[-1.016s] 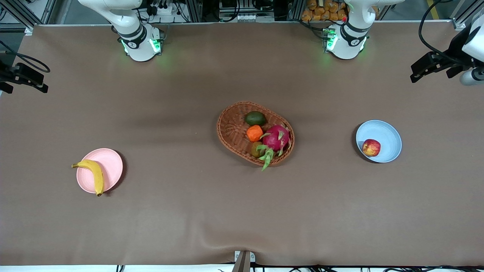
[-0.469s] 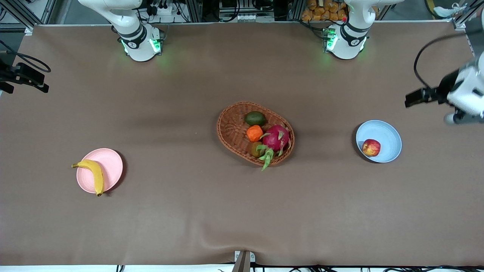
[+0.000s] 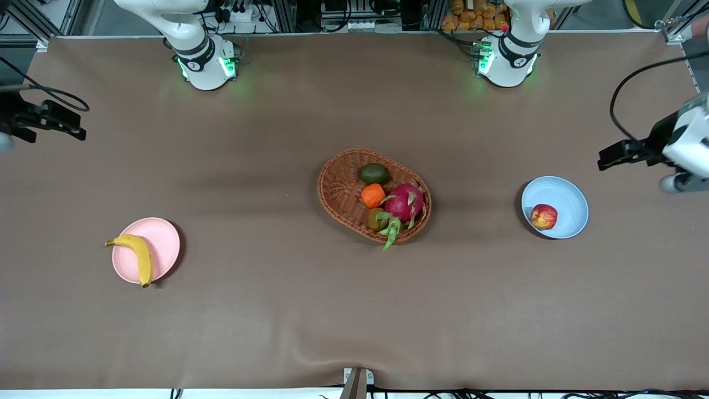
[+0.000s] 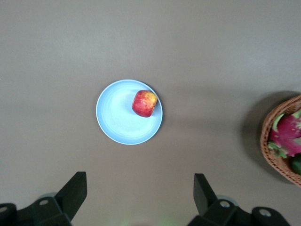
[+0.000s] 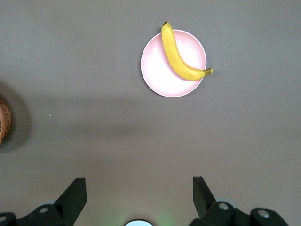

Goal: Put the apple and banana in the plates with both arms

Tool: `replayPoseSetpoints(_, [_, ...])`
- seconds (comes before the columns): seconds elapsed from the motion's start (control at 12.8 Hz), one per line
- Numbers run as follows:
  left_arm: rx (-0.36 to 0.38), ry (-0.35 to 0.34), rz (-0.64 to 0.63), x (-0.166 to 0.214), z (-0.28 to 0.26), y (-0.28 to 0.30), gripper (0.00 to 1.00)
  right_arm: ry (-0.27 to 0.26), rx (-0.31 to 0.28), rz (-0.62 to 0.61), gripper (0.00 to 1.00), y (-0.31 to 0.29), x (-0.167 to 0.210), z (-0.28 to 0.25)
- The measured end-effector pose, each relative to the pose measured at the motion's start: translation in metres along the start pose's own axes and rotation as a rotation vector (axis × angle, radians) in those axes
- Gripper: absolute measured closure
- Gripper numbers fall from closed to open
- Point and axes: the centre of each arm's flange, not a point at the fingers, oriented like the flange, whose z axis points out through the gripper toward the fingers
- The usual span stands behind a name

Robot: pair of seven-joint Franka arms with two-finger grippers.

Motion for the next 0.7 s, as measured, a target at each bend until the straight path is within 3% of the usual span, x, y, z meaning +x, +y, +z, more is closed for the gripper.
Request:
replayPoseSetpoints(0.55, [0.005, 0.031, 0.009, -0.048, -0.069, 0.027, 0.00, -0.033, 0.005, -0.004, 0.00, -0.002, 0.006, 0.016])
replayPoseSetpoints(0.7, [0.006, 0.037, 0.014, -0.053, -0.074, 0.032, 0.00, -0.042, 0.034, -0.006, 0.00, -0.005, 0.007, 0.022])
